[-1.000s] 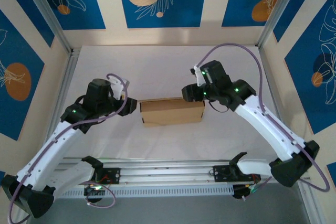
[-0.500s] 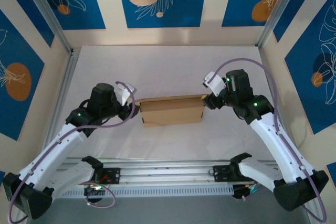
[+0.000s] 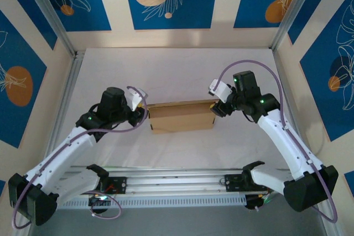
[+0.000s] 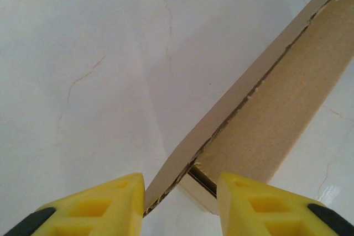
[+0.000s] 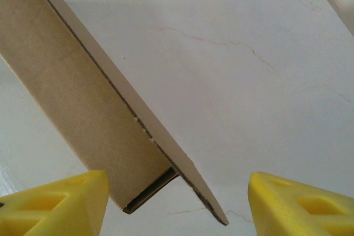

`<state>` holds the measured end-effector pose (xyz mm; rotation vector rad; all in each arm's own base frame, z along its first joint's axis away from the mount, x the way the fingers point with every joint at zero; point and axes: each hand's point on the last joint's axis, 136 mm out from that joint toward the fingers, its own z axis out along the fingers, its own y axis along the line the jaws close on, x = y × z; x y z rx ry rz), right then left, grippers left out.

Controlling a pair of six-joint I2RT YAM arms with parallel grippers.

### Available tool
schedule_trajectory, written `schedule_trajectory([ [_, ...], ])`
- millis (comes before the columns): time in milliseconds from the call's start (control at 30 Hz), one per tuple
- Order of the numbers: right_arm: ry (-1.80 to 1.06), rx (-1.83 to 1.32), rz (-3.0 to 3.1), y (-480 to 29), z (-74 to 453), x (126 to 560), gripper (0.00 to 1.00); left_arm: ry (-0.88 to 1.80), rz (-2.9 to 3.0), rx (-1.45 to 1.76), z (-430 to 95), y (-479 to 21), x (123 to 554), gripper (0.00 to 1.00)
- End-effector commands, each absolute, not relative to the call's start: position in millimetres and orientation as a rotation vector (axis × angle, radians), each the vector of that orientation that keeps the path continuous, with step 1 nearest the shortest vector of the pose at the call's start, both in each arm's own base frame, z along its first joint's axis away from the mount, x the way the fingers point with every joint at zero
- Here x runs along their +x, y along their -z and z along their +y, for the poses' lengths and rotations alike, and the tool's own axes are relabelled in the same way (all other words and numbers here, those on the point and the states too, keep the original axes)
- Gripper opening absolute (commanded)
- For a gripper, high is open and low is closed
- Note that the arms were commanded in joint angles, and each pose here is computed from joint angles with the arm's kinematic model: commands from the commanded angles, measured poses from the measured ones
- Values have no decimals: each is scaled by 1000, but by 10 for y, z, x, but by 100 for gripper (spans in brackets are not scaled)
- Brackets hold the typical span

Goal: Fold the paper box

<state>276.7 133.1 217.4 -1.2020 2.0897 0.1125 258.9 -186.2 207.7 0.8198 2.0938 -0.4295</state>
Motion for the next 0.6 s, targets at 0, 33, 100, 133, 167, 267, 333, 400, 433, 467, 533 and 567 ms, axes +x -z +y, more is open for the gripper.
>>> schedule_trajectory([
  [0, -113, -1285, 2085, -2118, 1333, 2772, 67, 473, 2064, 851, -1942, -2080, 2557, 37],
  [33, -97, -1303, 2094, -2072, 1316, 2787, 66, 469, 2064, 846, -1935, -2080, 2565, 37],
  [100, -72, -1319, 2106, -2022, 1290, 2812, 64, 467, 2063, 845, -1935, -2074, 2565, 37],
  [133, -78, -1320, 2106, -2021, 1294, 2808, 62, 464, 2064, 842, -1932, -2069, 2572, 36],
  [167, -90, -1316, 2099, -2037, 1305, 2804, 61, 465, 2062, 842, -1936, -2072, 2576, 36],
  [267, -72, -1299, 2089, -2066, 1264, 2831, 57, 465, 2063, 845, -1944, -2062, 2584, 33],
  [333, -31, -1303, 2087, -2058, 1213, 2869, 52, 465, 2062, 850, -1949, -2060, 2587, 31],
  [400, 10, -1305, 2090, -2051, 1169, 2920, 47, 464, 2059, 853, -1950, -2061, 2590, 28],
  [433, 14, -1304, 2094, -2049, 1165, 2939, 43, 466, 2059, 854, -1953, -2060, 2592, 26],
  [467, 8, -1302, 2101, -2045, 1166, 2951, 39, 470, 2055, 856, -1963, -2066, 2591, 25],
  [533, -5, -1299, 2119, -2032, 1172, 2964, 31, 479, 2053, 864, -1979, -2069, 2589, 21],
  [567, -14, -1298, 2127, -2029, 1181, 2965, 25, 483, 2054, 868, -1985, -2070, 2587, 19],
])
